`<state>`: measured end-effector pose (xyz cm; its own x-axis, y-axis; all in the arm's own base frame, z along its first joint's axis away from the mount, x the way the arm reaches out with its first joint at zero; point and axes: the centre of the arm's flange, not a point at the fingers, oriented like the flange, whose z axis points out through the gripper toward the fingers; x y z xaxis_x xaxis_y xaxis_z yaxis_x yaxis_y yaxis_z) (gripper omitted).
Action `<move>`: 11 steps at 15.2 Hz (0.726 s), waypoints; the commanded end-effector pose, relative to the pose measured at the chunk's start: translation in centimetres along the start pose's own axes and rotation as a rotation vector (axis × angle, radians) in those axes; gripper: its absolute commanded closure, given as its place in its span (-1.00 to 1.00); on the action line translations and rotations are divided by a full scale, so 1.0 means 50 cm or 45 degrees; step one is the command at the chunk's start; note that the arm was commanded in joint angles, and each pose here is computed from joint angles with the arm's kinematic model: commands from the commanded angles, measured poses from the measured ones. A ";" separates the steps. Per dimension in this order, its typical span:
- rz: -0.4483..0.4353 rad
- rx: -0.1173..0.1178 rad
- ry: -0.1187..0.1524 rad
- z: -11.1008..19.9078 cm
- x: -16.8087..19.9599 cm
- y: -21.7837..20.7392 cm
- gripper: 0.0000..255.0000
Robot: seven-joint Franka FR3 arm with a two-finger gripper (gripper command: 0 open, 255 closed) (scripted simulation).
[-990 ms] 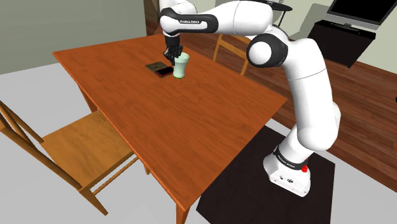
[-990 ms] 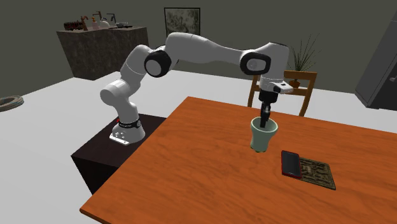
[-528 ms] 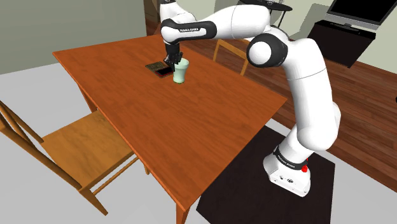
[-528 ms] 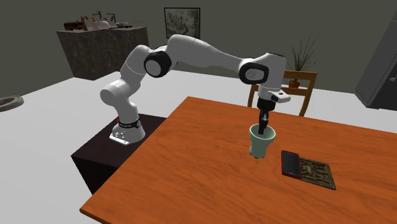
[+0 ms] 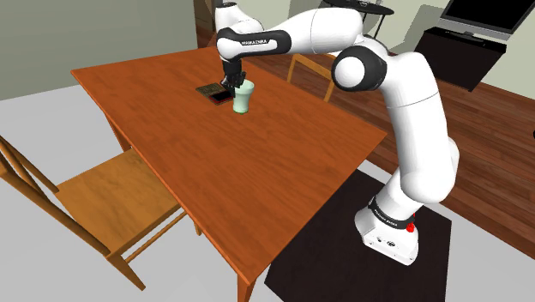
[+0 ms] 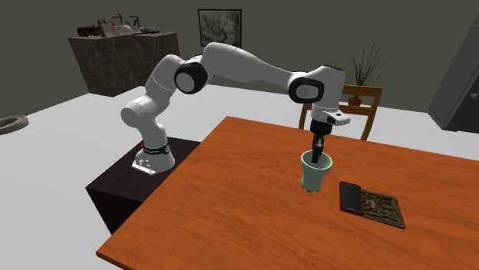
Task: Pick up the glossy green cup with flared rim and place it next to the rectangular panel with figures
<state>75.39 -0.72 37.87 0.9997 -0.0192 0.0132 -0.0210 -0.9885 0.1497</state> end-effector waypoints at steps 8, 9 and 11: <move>0.000 0.000 0.001 -0.054 0.000 0.000 -1.00; 0.000 0.000 0.001 -0.080 0.000 0.000 -1.00; 0.000 0.000 0.001 -0.101 0.000 0.000 -1.00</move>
<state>75.41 -0.09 42.07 0.9997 -0.0190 0.0154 -0.0211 -0.9885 0.1499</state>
